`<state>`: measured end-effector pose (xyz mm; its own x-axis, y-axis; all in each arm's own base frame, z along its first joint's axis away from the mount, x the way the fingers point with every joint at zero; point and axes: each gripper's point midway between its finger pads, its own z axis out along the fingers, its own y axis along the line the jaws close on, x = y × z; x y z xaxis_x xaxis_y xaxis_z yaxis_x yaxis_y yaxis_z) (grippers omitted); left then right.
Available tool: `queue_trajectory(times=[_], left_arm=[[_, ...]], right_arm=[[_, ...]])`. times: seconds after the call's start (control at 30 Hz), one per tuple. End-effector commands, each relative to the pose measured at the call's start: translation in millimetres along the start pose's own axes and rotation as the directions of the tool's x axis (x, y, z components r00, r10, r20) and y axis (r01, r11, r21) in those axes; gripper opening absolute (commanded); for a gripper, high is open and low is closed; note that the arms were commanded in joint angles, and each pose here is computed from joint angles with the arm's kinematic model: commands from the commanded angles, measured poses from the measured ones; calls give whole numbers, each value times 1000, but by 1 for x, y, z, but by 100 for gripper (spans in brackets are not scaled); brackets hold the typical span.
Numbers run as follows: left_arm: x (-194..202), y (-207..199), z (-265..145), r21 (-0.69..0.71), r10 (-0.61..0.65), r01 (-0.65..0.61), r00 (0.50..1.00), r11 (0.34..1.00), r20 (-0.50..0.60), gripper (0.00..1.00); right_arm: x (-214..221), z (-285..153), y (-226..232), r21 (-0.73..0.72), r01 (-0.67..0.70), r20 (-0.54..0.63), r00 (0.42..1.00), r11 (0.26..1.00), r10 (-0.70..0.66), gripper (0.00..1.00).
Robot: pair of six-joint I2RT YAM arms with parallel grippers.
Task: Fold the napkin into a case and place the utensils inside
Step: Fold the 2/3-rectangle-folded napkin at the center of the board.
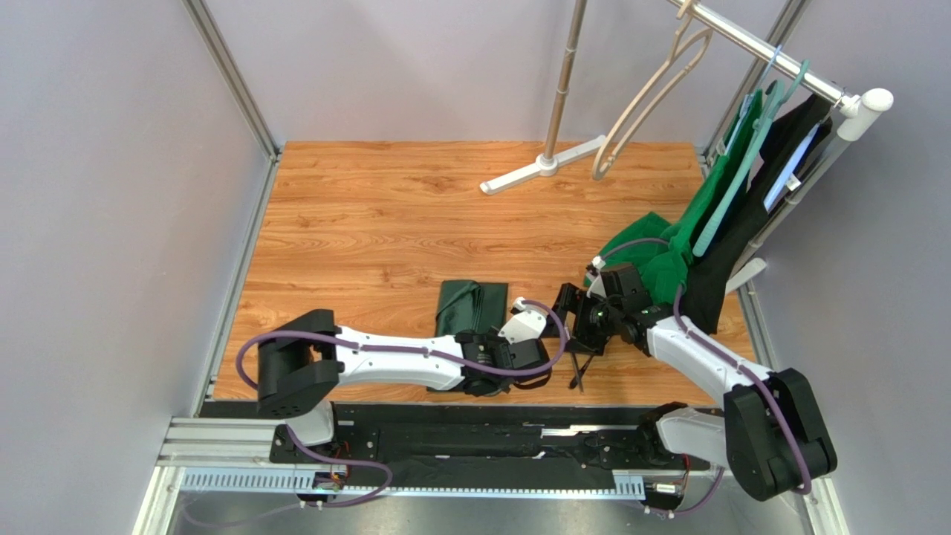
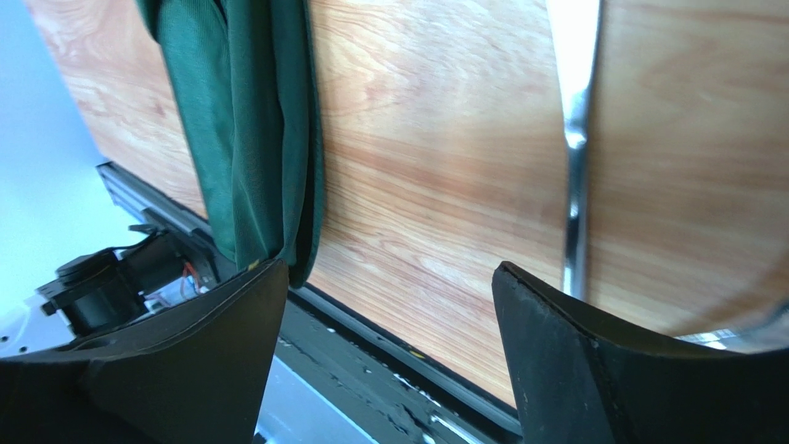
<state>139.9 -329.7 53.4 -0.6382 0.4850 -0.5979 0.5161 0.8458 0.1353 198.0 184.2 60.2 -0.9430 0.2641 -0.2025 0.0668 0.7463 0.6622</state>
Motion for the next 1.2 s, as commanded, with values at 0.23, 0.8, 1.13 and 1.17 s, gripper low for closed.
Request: queue_trajectory(times=[0.23,0.8,1.13,1.17], left_arm=[[-15,9,-24,28,-77,75,994,997,74,6],[-20,19,-38,50,-101,96,988,994,113,5],[-18,23,-42,68,-117,108,985,992,129,5],[-17,24,-43,68,-112,104,985,992,129,5]], right_arm=[[-21,26,59,-199,-22,-12,1000,980,20,86],[-3,82,79,-265,-98,-79,994,959,80,85],[-17,105,76,-258,-85,-38,996,962,78,78],[-18,108,73,-246,-84,-29,996,966,79,77]])
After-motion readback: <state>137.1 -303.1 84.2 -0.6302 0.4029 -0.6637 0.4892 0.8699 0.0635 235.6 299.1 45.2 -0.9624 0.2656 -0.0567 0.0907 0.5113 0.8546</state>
